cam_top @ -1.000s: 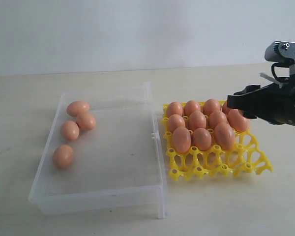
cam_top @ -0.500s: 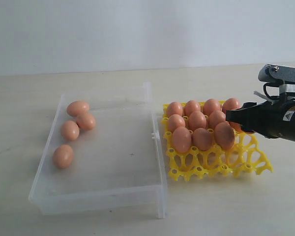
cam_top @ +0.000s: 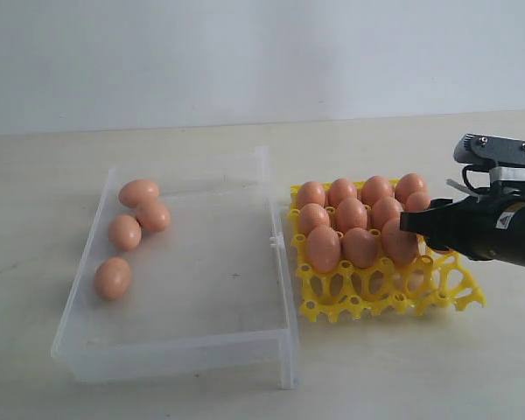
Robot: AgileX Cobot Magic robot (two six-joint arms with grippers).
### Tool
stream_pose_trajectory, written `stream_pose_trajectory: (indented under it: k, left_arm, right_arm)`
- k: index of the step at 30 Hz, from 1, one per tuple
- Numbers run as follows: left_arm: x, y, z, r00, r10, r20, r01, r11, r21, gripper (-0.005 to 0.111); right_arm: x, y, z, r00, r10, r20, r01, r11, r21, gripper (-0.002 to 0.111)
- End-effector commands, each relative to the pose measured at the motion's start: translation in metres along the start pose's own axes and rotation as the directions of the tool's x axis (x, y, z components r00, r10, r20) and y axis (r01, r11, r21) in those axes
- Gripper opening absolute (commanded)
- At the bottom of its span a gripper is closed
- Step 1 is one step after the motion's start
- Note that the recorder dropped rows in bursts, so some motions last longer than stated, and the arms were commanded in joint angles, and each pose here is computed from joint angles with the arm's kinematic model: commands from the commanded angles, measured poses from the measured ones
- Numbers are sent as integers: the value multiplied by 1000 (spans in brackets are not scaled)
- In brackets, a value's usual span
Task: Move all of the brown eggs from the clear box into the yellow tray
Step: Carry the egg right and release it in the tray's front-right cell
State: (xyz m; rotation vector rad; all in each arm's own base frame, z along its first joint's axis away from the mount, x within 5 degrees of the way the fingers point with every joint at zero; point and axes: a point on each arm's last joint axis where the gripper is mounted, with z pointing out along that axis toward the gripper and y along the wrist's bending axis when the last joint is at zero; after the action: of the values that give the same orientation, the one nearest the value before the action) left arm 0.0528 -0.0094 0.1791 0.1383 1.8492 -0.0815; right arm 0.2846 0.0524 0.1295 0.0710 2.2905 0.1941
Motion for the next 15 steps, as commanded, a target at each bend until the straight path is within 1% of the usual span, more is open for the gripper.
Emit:
stream_pose_trajectory:
  k: [1, 6, 9, 12, 15]
  left_arm:
    - [-2, 0, -1, 1000, 0, 19, 0, 1000, 3, 0]
    - [-2, 0, -1, 1000, 0, 19, 0, 1000, 3, 0]
    - [-2, 0, -1, 1000, 0, 19, 0, 1000, 3, 0]
    - [-2, 0, -1, 1000, 0, 19, 0, 1000, 3, 0]
    - [-2, 0, -1, 1000, 0, 19, 0, 1000, 3, 0]
  right_arm:
    - [-2, -2, 1, 999, -7, 36, 7, 1000, 0, 0]
    - [-4, -1, 1, 998, -5, 64, 5, 1000, -5, 0]
    - [-5, -1, 1, 998, -5, 67, 5, 1000, -5, 5]
    - [-5, -1, 1, 998, -5, 68, 5, 1000, -6, 16]
    - [-5, -1, 1, 998, -5, 70, 5, 1000, -6, 30]
